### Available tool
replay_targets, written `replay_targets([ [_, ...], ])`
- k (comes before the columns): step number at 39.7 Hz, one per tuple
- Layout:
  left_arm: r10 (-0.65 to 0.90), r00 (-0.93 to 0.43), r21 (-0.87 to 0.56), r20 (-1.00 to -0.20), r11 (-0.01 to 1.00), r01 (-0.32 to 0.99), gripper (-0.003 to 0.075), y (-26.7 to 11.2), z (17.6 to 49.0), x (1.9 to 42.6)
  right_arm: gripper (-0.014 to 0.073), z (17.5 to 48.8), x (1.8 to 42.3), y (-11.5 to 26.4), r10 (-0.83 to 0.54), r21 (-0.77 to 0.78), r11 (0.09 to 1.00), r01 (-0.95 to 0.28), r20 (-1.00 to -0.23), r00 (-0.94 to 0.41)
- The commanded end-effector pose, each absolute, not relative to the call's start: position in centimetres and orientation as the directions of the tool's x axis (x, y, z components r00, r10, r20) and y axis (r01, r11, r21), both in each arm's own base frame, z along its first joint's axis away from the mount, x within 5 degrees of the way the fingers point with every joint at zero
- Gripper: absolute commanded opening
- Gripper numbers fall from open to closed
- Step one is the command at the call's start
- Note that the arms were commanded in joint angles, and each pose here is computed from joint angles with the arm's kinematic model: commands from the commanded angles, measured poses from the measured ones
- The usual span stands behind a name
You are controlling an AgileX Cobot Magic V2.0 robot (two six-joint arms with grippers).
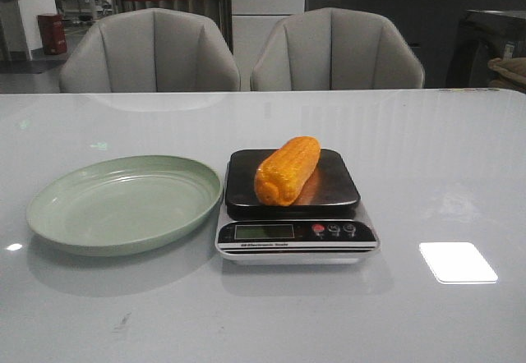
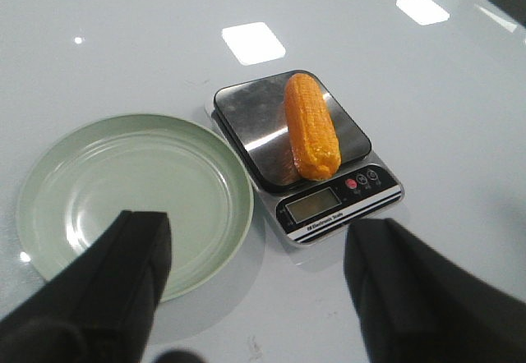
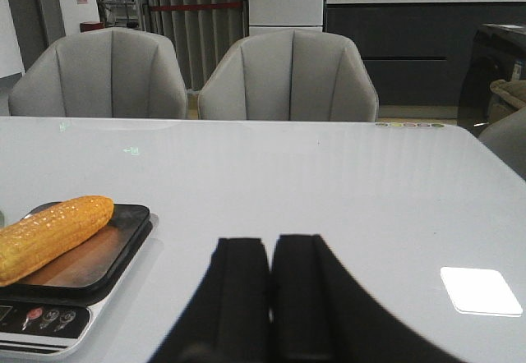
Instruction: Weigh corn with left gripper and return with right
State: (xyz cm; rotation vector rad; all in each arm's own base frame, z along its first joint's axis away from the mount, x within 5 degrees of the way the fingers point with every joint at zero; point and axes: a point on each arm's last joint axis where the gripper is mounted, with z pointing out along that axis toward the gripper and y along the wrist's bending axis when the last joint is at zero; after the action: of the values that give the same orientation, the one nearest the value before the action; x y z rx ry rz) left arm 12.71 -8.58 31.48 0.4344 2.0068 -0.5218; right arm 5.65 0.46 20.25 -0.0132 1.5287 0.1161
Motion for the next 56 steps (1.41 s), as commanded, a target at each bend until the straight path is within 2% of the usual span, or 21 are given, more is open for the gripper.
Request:
replay_targets([
  [1, 0.054, -0.354, -0.149, -0.934, 0.841, 0.521, 0.0503, -7.3, 32.2, 10.9, 0.0142, 20.7, 5.5, 0.4, 0.068, 0.057, 0.994, -0.089, -0.990, 0.121],
  [6, 0.083, -0.325, -0.108, -0.942, 0.842, 0.528, 0.0467, -5.7, 30.9, 8.5, 0.0142, 20.7, 5.5, 0.4, 0.068, 0.057, 0.994, -0.089, -0.990, 0.121],
  [9, 0.093, -0.299, -0.084, -0.950, 0.844, 0.530, 0.0409, -4.8, 30.0, 7.1, 0.0142, 20.7, 5.5, 0.4, 0.068, 0.057, 0.994, -0.089, -0.990, 0.121],
  [16, 0.072, -0.248, -0.075, -0.966, 0.841, 0.535, 0.0241, -3.3, 29.3, 4.8, 0.0142, 20.7, 5.5, 0.4, 0.068, 0.057, 0.994, -0.089, -0.990, 0.121],
  [20, 0.080, -0.236, -0.061, -0.968, 0.843, 0.535, 0.0109, -2.7, 29.1, 3.9, 0.0142, 20.7, 5.5, 0.4, 0.068, 0.057, 0.994, -0.089, -0.990, 0.122],
  [30, 0.057, -0.194, -0.057, -0.979, 0.842, 0.536, 0.0113, -2.3, 29.4, 3.4, 0.0142, 20.8, 5.5, 0.4, 0.069, 0.057, 0.994, -0.089, -0.989, 0.132],
  [36, 0.058, -0.187, -0.052, -0.981, 0.844, 0.534, 0.0113, -2.3, 29.4, 3.4, 0.0142, 22.3, 5.2, 0.4, 0.134, 0.107, 0.988, -0.111, -0.950, 0.281],
  [39, 0.059, -0.170, -0.041, -0.984, 0.846, 0.532, 0.0113, -2.3, 29.5, 3.4, 0.0142, 23.1, 5.0, 0.4, 0.137, 0.107, 0.988, -0.114, -0.943, 0.304],
  [48, 0.058, -0.166, -0.039, -0.984, 0.846, 0.531, 0.0113, -2.3, 29.5, 3.5, 0.0142, 25.7, 5.9, 0.5, 0.120, 0.111, 0.989, -0.097, -0.989, 0.092],
  [56, 0.055, -0.161, -0.039, -0.985, 0.846, 0.531, 0.0113, -2.3, 29.6, 3.5, 0.0142, 28.5, 7.8, 0.7, 0.101, 0.111, 0.991, -0.080, -0.988, -0.113],
])
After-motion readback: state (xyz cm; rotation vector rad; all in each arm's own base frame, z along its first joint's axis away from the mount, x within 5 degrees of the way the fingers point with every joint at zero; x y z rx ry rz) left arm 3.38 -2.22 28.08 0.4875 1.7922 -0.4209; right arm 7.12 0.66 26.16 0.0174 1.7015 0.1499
